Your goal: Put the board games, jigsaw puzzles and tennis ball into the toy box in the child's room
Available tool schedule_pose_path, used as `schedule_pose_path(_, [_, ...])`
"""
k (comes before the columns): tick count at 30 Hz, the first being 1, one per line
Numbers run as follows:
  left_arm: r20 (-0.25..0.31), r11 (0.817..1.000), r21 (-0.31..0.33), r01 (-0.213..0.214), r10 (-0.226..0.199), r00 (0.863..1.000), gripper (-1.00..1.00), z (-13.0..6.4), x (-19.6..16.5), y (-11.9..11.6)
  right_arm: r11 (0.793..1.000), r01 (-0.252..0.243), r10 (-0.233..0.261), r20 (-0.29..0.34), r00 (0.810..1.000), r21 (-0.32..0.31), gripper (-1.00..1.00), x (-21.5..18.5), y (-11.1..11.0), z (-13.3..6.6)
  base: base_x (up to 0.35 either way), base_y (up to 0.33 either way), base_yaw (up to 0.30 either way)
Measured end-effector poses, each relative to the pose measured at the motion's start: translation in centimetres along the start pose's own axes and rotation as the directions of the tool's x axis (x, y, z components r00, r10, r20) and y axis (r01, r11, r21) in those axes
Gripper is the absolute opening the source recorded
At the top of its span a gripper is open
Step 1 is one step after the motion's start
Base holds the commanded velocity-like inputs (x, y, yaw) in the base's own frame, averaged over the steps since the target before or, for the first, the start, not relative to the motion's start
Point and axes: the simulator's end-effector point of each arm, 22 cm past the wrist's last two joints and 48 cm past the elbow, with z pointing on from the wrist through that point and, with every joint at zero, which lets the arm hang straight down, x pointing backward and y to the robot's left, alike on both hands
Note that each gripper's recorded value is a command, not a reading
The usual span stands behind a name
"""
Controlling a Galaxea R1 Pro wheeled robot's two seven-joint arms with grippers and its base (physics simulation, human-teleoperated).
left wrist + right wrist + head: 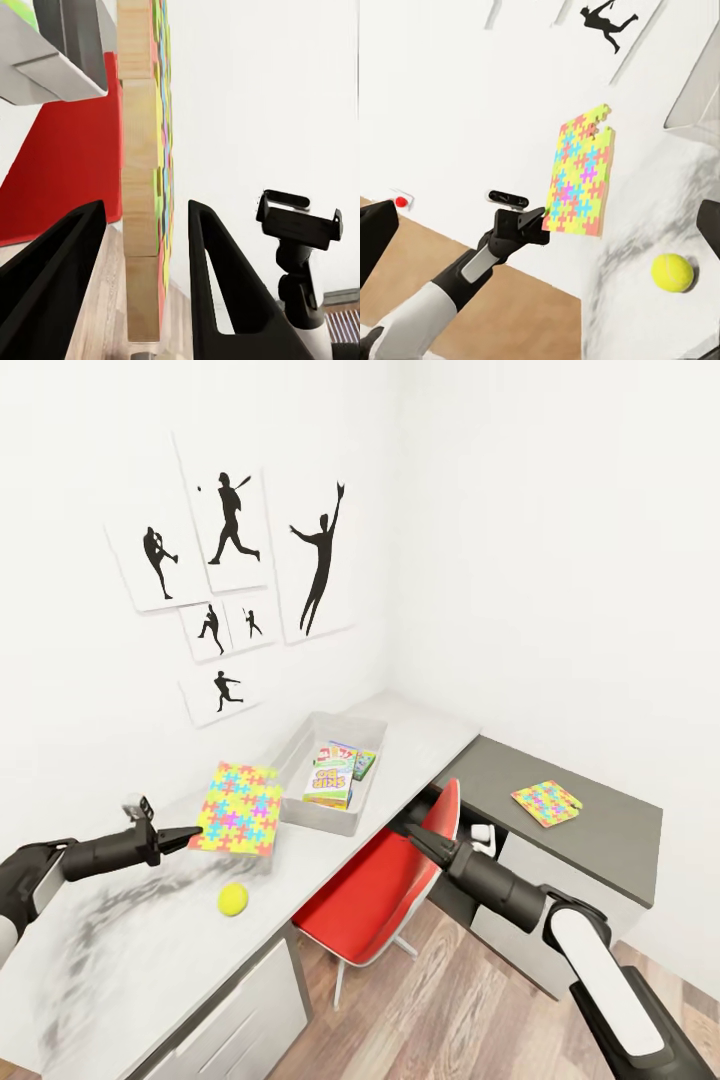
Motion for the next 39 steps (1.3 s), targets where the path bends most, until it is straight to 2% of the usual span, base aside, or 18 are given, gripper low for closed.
schedule_pose_path(5, [0.003,1.000,0.004,-0.005,0.005,1.000,-1.00,0.1,-0.1,-0.1,0.999,0.007,-0.006,0.028,1.000,-0.041,1.00,-1.3,0.7,-0.8,0.148,0.000,0.000])
schedule_pose_path(22, [0.004,1.000,0.015,-0.022,0.022,1.000,-1.00,0.4,-0.2,-0.6,0.999,0.012,-0.010,0.040,0.999,-0.044,1.00,-1.7,0.8,-1.0,0.038,-0.042,-0.068])
schedule_pose_path(28, [-0.014,0.994,0.031,-0.101,0.102,0.995,-1.00,1.0,-1.2,-2.8,0.999,0.013,-0.011,0.040,0.999,-0.044,1.00,-1.8,0.8,-1.0,0.051,-0.050,-0.003])
schedule_pose_path(33, [-0.018,0.995,0.035,-0.094,0.095,0.995,-1.00,1.2,-1.3,-3.2,0.999,0.013,-0.011,0.040,0.999,-0.043,1.00,-1.8,0.8,-1.0,0.210,-0.079,0.000])
schedule_pose_path(39, [-0.035,0.993,0.075,-0.088,0.091,0.995,-1.00,3.5,-0.9,-4.0,0.999,0.013,-0.011,0.040,0.999,-0.045,1.00,-1.8,0.8,-1.0,0.066,-0.018,0.000])
